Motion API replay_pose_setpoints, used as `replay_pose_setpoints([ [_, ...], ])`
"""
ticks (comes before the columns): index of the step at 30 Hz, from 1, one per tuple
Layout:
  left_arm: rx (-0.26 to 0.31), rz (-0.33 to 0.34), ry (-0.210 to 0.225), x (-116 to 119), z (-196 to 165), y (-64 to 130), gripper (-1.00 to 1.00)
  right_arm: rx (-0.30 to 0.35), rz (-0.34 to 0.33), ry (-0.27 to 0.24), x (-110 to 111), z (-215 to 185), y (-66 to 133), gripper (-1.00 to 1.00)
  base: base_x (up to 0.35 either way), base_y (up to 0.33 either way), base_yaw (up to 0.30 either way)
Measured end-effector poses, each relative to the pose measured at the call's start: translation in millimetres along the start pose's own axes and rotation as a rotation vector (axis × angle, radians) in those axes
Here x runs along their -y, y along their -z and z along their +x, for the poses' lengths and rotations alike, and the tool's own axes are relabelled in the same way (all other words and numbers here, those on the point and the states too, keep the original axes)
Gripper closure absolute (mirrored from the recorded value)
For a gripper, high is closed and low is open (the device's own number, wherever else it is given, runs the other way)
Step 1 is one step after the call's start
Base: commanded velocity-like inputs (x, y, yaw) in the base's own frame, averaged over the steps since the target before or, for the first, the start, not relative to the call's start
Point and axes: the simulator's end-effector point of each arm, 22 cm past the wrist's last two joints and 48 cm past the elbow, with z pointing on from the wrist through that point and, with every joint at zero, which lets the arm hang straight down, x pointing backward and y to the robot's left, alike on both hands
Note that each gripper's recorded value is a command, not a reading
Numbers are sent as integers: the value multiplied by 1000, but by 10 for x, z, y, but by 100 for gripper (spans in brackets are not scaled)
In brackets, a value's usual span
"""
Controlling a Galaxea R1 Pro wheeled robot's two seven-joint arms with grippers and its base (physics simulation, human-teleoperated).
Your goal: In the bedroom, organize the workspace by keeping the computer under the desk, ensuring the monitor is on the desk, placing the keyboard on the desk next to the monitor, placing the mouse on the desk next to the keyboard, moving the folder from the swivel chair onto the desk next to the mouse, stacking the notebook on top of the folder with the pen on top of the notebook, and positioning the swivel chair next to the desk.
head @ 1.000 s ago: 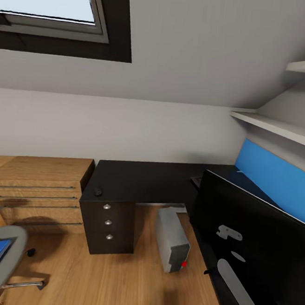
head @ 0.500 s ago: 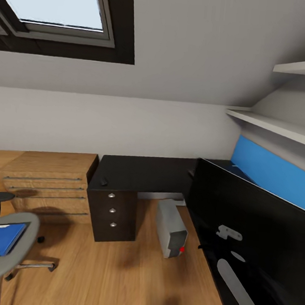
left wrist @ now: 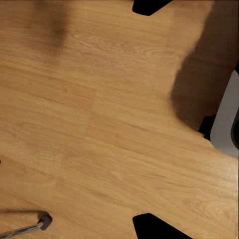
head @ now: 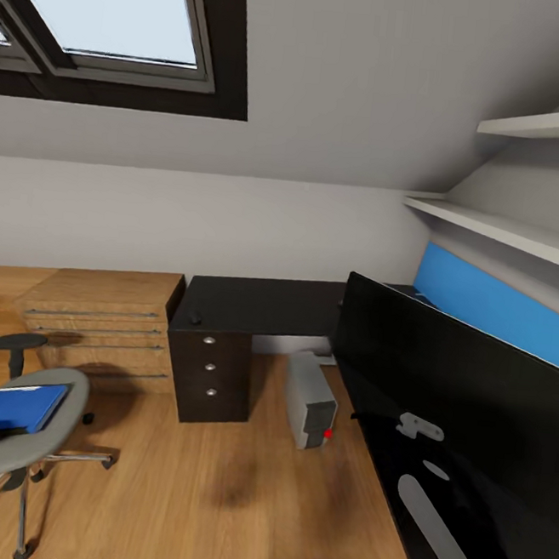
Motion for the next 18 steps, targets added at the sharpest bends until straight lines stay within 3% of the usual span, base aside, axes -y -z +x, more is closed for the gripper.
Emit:
replay_pose_setpoints([
  [18, 0, 1, -1, 4, 1, 1, -100, 4, 0, -4, -4, -4, 0, -100, -297, -188, 0],
])
